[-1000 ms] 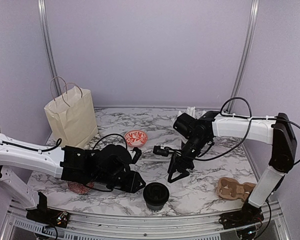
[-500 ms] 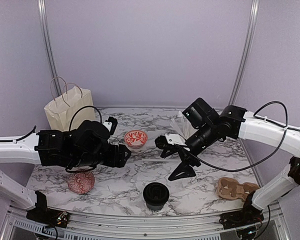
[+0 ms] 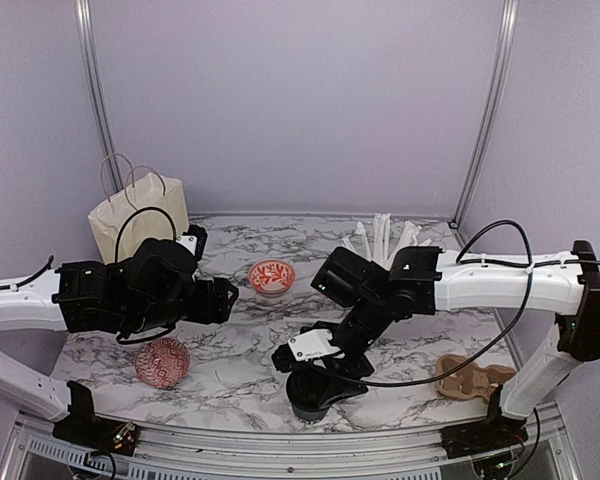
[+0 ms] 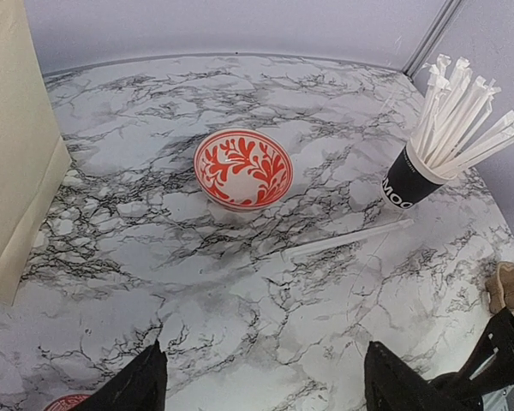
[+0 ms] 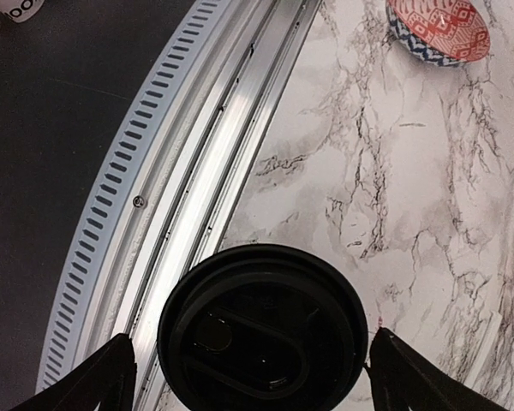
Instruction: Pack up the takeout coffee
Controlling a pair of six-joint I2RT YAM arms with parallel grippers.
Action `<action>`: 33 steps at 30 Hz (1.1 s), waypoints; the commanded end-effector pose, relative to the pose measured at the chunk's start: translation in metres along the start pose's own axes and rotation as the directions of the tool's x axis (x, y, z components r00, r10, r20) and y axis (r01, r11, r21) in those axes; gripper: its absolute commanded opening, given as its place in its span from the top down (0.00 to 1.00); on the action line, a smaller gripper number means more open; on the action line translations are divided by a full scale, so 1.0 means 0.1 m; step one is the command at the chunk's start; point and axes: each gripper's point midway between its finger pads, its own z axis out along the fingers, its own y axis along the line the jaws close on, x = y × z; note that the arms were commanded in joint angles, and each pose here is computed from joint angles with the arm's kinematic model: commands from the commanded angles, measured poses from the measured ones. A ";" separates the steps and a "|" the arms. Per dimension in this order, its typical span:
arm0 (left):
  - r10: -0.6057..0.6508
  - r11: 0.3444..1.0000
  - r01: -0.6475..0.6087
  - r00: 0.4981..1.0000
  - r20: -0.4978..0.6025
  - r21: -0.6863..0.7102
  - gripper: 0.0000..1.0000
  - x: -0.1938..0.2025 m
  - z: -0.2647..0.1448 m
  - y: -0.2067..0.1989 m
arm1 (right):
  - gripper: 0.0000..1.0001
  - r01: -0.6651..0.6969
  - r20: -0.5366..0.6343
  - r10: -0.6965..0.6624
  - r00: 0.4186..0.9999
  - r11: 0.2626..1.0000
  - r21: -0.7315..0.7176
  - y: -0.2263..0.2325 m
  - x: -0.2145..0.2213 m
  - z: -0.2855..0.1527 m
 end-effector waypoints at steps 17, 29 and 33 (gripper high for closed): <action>-0.008 1.000 0.008 1.000 -0.009 -0.008 0.20 0.08 0.04 0.07 | 0.24 -0.009 -0.096 0.010 0.995 1.000 0.011 -0.05 0.15 0.20; -0.017 1.000 0.017 1.000 0.011 -0.008 0.20 0.05 -0.02 0.12 | 0.32 -0.065 -0.056 0.075 0.996 0.986 0.153 -0.53 0.05 -0.16; -0.015 1.000 0.015 1.000 0.015 -0.007 0.20 0.04 -0.02 0.12 | 0.34 -0.165 -0.046 0.181 0.982 0.955 0.245 -0.96 0.20 -0.34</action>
